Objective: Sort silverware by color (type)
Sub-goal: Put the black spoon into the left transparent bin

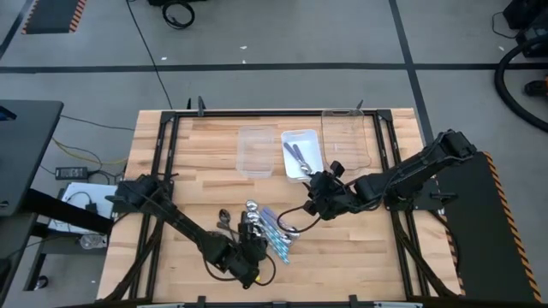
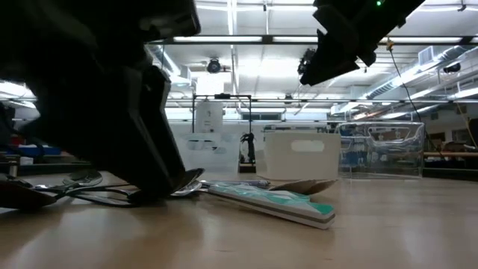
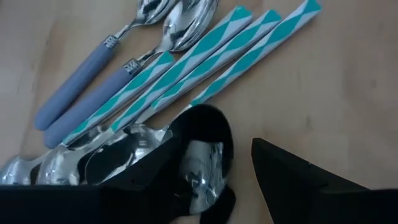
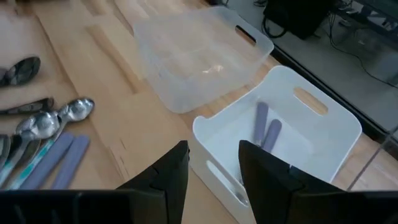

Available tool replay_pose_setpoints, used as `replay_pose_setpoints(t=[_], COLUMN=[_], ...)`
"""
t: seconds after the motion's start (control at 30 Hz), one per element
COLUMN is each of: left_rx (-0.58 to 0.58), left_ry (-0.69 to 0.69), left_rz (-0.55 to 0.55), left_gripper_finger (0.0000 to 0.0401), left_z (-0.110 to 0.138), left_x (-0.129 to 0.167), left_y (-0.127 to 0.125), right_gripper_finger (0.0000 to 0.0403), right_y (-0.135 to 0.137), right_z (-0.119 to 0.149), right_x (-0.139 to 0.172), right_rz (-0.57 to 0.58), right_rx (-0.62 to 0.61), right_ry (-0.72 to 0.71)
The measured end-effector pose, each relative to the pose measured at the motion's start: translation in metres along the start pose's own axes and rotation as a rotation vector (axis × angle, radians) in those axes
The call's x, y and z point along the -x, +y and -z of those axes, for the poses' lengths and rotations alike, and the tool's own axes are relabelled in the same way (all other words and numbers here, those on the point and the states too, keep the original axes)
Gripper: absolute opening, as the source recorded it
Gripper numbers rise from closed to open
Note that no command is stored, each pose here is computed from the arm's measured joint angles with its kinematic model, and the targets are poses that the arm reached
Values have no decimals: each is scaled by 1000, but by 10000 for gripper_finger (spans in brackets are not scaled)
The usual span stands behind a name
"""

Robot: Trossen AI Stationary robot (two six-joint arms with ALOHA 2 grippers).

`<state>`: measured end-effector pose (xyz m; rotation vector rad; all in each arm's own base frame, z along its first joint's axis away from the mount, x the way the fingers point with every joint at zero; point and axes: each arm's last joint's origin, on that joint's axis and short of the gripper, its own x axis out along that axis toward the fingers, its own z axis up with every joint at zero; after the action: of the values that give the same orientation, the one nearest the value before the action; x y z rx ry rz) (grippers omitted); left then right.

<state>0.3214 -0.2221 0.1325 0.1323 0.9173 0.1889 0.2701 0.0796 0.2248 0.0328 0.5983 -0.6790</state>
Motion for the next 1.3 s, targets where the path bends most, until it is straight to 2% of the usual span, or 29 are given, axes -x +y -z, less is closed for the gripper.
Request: replay_pose_setpoints(t=[0.2, 0.3, 0.7, 0.83, 1.07, 1.3], left_rx=[31, 16, -37, -67, -72, -46], left_ry=[1, -4, 5, 0, 7, 23], left_rz=[-40, -59, -83, -93, -90, -32], left_gripper_finger=[205, 189, 58, 28, 19, 15], left_z=[6, 10, 12, 12, 12, 4], left_x=[-7, -7, -9, -9, -6, 17], left_y=[-4, -7, -5, -5, -4, 2], right_gripper_finger=[151, 151, 151, 151, 151, 151], right_y=[4, 4, 4, 4, 2, -1], right_z=[1, 1, 0, 0, -2, -7], right_x=[-3, -3, -5, -5, -7, -14], right_rz=[-16, -17, -30, -32, -24, -53], right_rx=[24, 34, 34, 39, 53, 45], right_ry=[-2, 2, 6, 6, 5, 18])
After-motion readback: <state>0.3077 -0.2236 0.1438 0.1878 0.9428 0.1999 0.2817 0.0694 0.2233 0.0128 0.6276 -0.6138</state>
